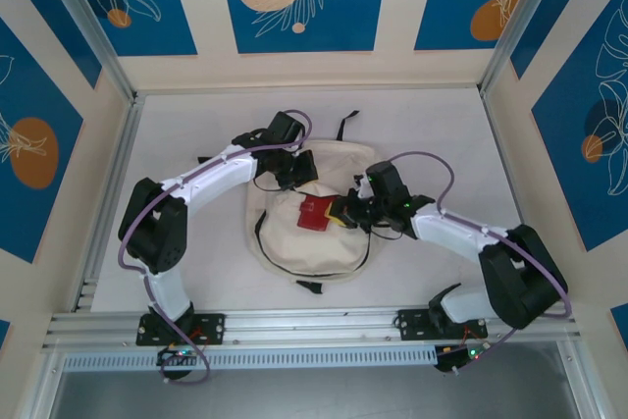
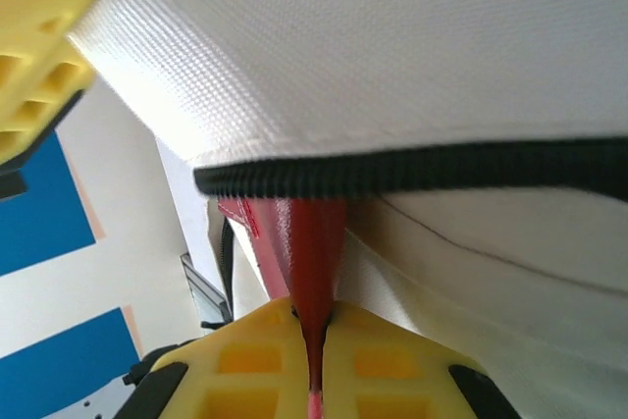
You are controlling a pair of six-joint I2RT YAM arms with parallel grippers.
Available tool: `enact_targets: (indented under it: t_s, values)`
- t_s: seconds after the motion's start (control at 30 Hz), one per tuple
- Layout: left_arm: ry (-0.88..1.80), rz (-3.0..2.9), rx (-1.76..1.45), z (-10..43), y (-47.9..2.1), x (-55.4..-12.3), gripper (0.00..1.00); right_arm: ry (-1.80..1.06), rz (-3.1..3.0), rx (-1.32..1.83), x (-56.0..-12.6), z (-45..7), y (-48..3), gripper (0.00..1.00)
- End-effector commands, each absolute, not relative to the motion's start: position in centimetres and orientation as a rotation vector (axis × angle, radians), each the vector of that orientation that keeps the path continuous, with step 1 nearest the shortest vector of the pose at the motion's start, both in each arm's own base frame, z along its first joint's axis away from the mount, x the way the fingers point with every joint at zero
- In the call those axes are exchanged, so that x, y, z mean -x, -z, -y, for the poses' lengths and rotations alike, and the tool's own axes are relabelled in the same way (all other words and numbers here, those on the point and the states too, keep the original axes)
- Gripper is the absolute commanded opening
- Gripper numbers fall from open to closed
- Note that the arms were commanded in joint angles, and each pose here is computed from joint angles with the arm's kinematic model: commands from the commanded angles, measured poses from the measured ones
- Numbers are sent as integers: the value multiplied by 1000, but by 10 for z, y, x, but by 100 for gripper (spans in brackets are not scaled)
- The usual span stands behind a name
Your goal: Pack the student bag
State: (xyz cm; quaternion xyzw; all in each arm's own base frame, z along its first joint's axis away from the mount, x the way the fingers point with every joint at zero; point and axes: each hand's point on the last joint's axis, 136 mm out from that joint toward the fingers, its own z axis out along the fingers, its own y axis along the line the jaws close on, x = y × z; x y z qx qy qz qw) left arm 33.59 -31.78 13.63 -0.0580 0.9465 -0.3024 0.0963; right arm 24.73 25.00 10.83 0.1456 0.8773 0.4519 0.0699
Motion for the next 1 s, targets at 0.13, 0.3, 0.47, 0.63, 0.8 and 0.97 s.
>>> enact_targets:
  t_s: [0.13, 0.3, 0.47, 0.63, 0.8, 0.97]
  values:
    - [966, -2764, 124, 320, -166, -333, 4, -1423, -2455, -631, -264, -224, -124, 0]
    - [960, -2773, 121, 320, -163, -332, 5, -1532, -2308, -640, -274, -222, -146, 0]
    - [953, -2786, 130, 320, -157, -334, 6, -1601, -2225, -615, -282, -222, -169, 0]
    - [949, -2778, 127, 322, -160, -337, 6, -1689, -2178, -623, -287, -226, -181, 0]
    - [955, -2769, 127, 322, -164, -339, 5, -1668, -2189, -643, -290, -226, -181, 0]
    - [965, -2758, 128, 323, -167, -340, 3, -1620, -2183, -657, -292, -221, -176, 0]
